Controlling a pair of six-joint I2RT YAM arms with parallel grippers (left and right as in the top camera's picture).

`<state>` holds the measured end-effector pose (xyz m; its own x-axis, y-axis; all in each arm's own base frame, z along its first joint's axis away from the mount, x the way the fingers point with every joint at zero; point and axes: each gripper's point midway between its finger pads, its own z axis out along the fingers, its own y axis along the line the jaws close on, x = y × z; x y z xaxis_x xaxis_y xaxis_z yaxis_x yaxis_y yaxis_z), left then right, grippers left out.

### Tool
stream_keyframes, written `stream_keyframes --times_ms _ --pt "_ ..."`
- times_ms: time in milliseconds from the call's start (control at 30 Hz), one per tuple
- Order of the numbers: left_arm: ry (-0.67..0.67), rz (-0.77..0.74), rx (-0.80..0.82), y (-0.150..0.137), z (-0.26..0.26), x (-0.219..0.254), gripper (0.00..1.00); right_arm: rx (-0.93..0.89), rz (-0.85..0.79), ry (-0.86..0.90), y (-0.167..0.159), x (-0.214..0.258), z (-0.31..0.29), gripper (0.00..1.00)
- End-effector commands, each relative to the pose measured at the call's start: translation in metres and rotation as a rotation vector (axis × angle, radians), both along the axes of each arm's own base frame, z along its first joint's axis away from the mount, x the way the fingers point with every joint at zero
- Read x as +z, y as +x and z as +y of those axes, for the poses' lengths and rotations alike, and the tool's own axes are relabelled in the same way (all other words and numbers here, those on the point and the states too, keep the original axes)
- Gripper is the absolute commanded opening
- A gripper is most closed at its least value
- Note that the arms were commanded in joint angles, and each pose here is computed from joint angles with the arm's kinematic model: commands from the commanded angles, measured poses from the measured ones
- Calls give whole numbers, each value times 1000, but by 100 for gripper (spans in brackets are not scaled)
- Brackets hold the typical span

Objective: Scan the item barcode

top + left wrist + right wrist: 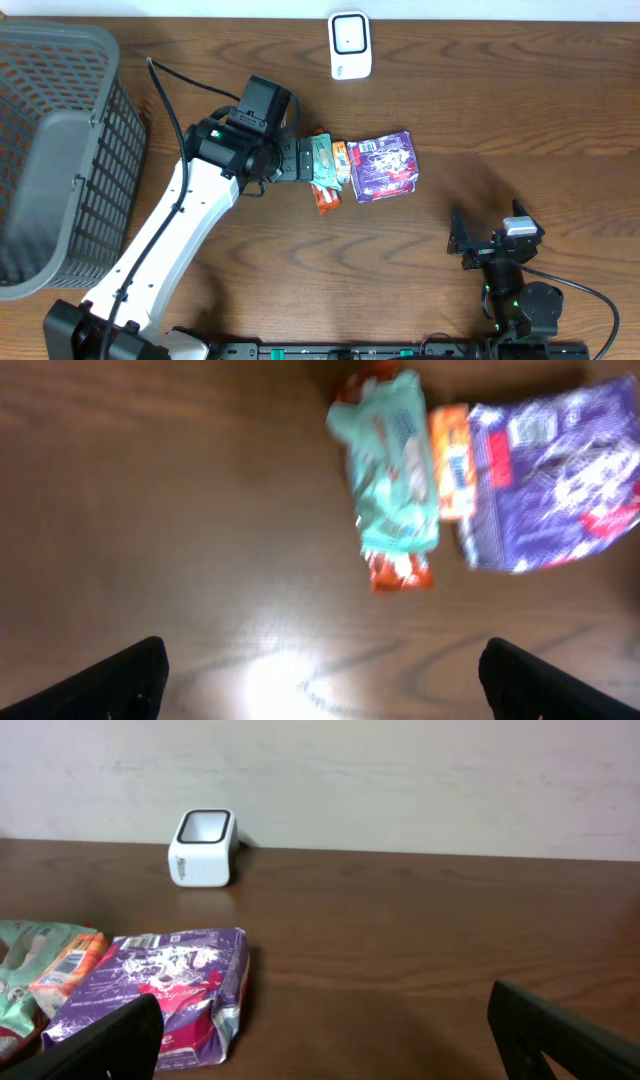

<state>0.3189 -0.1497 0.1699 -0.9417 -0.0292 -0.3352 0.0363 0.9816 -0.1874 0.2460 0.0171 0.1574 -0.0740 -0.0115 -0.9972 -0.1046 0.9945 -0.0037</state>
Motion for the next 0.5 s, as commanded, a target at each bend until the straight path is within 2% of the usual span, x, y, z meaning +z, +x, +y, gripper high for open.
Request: stream_keyframes --times_ms 0,467 --pt "55 57 -4 -13 10 -8 100 -16 3 -12 0 -2 -4 99" --pt "64 78 -4 -17 12 -10 100 -16 3 -12 0 -2 -4 99"
